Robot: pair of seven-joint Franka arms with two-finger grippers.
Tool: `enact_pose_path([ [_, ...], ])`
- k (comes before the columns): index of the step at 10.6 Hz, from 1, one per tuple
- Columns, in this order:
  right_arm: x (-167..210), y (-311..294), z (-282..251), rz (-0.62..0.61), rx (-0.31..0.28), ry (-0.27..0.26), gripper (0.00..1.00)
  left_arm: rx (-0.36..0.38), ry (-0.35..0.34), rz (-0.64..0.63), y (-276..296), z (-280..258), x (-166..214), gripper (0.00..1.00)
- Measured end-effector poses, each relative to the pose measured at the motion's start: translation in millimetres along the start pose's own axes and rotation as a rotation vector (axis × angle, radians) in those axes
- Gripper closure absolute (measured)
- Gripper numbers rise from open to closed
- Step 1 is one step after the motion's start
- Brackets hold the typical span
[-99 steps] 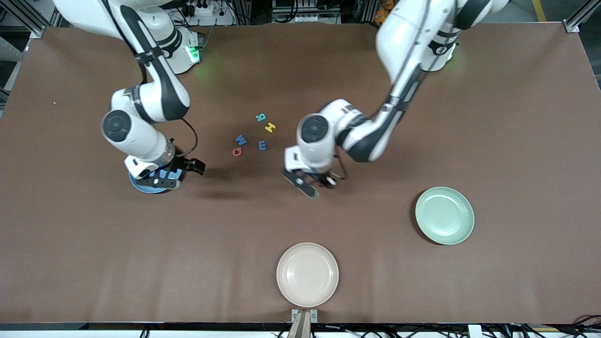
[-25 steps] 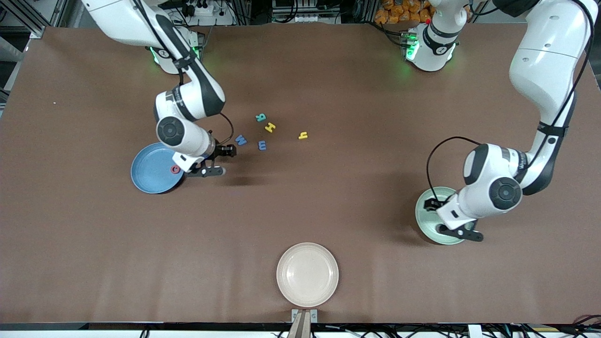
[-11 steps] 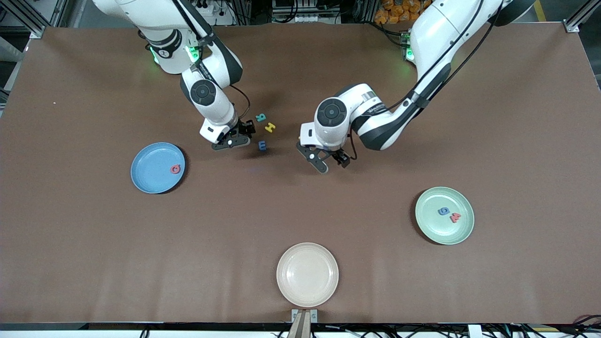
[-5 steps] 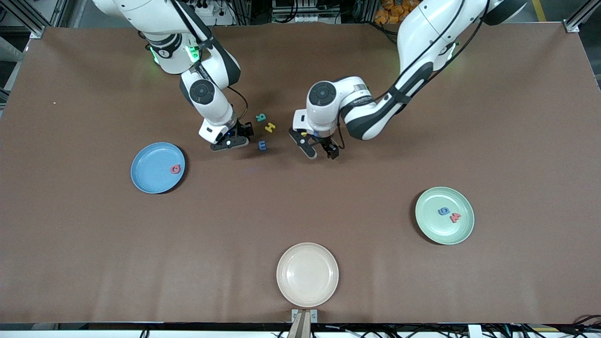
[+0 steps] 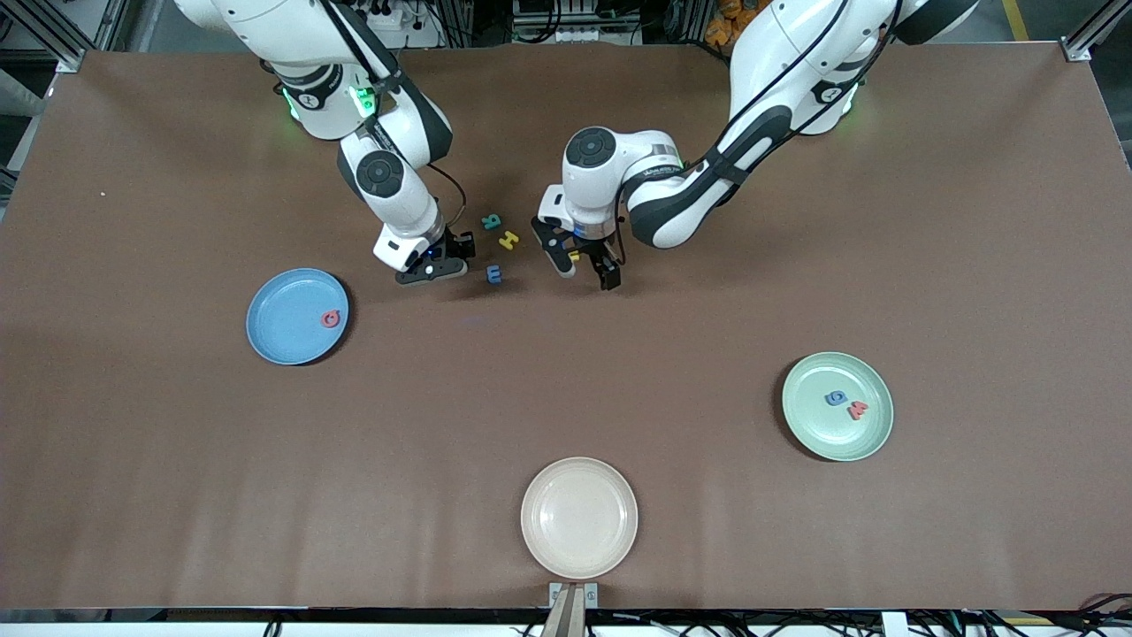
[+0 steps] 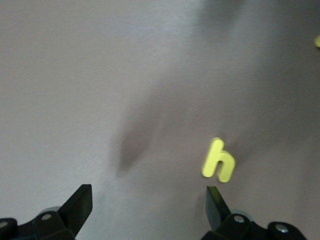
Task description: Sort uppercase to blue plate, lowercase to green plate
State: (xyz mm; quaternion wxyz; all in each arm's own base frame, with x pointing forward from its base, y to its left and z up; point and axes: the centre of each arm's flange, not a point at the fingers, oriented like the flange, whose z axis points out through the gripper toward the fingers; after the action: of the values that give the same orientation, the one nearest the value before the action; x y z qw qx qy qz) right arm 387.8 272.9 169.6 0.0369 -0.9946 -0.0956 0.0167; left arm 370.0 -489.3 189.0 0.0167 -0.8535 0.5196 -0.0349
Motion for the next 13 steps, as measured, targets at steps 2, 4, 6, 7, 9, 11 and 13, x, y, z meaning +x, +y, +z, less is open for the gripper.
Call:
enact_pose_path([
  [2,0,-1,0,-0.001,0.001,0.003,0.46,-0.009,0.001,0.009,5,5,-5,0.0],
  [4,0,-2,-1,-0.003,0.003,0.005,0.5,-0.011,0.0,0.013,7,6,-6,0.0],
  [6,0,-3,-1,-0.005,0.004,0.006,0.54,-0.012,0.002,0.015,8,6,-6,0.0],
  [7,1,-4,-2,-0.005,0.005,0.009,0.56,-0.014,0.005,0.02,11,5,-6,0.0],
  [9,1,-5,-2,-0.005,0.006,0.009,0.59,-0.02,0.015,0.034,20,5,-4,0.0],
  [11,1,-5,-3,-0.005,0.006,0.01,0.63,-0.026,0.025,0.042,26,6,-3,0.0],
  [13,1,-5,-3,-0.004,0.006,0.01,0.63,-0.039,0.046,0.041,27,6,-1,0.0],
])
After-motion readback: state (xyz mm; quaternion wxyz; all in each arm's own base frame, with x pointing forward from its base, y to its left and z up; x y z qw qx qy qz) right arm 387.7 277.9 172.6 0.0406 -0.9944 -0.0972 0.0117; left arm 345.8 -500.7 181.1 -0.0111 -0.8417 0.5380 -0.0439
